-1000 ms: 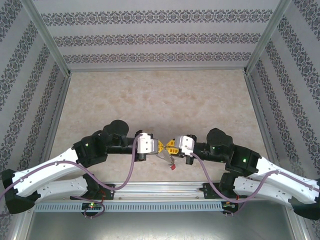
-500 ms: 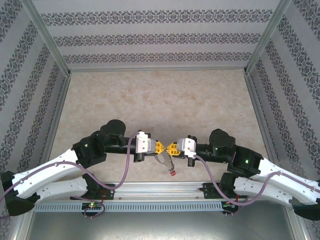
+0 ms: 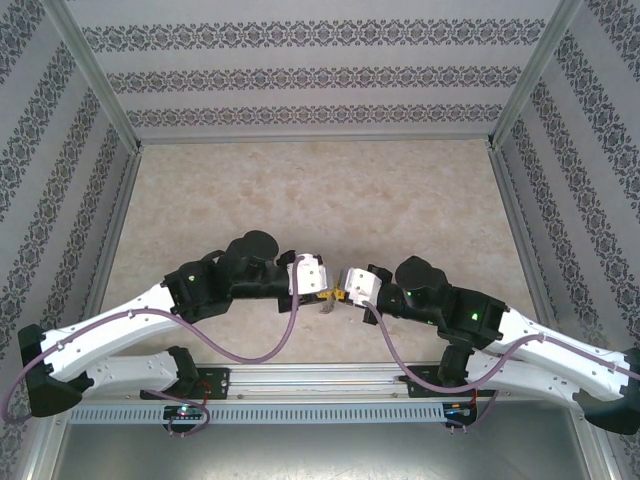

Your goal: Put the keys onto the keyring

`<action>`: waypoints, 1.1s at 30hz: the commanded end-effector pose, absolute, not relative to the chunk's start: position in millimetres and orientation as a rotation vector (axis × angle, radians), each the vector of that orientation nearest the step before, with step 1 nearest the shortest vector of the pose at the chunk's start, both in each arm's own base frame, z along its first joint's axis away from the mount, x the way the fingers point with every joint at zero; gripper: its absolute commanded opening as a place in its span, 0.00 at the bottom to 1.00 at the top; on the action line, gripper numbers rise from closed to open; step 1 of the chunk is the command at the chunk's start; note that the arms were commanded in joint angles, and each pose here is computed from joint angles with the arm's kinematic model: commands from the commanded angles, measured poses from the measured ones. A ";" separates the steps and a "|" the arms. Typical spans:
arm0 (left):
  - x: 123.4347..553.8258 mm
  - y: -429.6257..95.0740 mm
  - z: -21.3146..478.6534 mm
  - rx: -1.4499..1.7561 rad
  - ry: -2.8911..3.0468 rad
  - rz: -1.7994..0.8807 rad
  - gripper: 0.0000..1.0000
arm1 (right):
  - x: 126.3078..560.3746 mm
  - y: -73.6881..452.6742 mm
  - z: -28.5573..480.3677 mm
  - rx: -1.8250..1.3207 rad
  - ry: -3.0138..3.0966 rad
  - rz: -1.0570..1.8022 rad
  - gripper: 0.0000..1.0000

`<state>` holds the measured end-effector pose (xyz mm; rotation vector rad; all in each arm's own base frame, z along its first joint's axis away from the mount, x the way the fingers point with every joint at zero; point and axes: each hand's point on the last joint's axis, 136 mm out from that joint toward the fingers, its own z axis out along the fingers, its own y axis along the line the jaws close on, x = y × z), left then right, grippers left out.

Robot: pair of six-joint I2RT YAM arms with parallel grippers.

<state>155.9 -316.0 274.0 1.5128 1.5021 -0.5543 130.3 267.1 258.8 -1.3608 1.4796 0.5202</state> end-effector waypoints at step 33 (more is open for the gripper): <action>139.2 -315.7 302.3 1.476 1.356 -0.629 0.00 | 117.4 262.3 282.6 -1.279 1.435 0.643 0.21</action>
